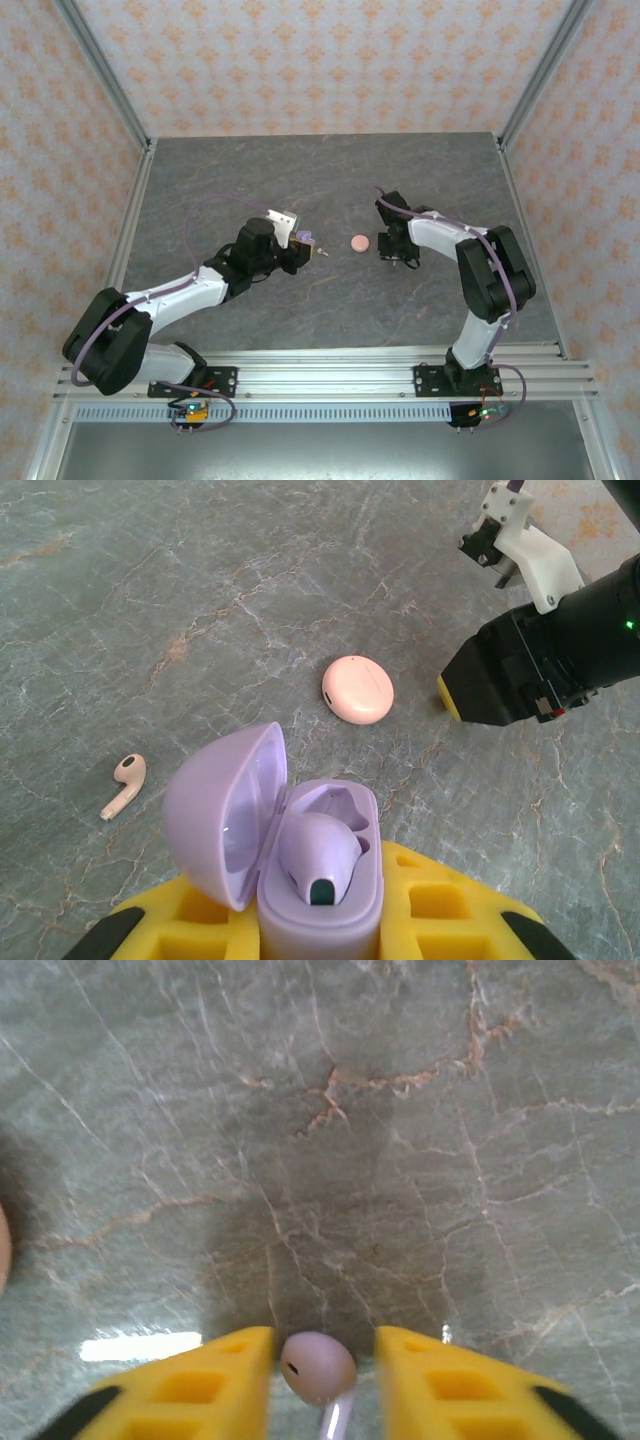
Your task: Insert the wireless bluetooth earbuds into the charging case
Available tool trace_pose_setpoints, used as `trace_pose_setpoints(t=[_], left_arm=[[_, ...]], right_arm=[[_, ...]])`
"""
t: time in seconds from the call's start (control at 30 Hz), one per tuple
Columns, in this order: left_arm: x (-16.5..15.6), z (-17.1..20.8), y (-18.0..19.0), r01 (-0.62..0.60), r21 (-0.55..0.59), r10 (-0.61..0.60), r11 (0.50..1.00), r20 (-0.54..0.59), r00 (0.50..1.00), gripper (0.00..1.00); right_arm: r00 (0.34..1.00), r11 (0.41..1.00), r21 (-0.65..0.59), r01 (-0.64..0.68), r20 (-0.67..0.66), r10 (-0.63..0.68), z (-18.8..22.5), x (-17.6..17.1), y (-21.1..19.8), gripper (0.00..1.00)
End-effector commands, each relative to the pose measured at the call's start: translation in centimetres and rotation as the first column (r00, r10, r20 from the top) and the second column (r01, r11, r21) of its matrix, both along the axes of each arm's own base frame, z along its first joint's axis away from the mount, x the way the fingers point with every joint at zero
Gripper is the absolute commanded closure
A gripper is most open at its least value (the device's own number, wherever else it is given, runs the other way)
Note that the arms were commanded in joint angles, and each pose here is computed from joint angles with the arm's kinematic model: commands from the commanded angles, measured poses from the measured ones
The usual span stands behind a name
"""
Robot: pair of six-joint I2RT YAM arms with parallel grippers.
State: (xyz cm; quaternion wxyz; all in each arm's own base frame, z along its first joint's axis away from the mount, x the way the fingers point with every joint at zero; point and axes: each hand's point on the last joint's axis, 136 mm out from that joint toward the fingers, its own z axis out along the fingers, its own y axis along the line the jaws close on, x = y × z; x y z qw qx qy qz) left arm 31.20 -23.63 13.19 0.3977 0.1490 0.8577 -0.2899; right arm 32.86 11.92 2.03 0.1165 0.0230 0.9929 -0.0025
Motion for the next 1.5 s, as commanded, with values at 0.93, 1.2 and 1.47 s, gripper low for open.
trace_pose_setpoints(t=[0.93, 1.2, 1.47], left_arm=[[0.2, 1.8, -0.5, 0.017, -0.009, -0.017, 1.000, 0.055, 0.998, 1.00], [0.2, 1.8, -0.5, 0.018, -0.011, -0.017, 1.000, 0.055, 0.998, 1.00], [0.2, 1.7, -0.4, 0.015, -0.011, -0.014, 1.000, 0.054, 0.998, 1.00]], right_arm=[[0.970, 0.989, 0.008, 0.145, -0.199, -0.141, 0.6, 0.1, 0.1, 0.58], [0.967, 0.989, -0.005, 0.150, -0.207, -0.147, 0.1, 0.1, 0.0, 0.64], [0.964, 0.989, -0.013, 0.148, -0.223, -0.147, -0.3, -0.2, -0.1, 0.67]])
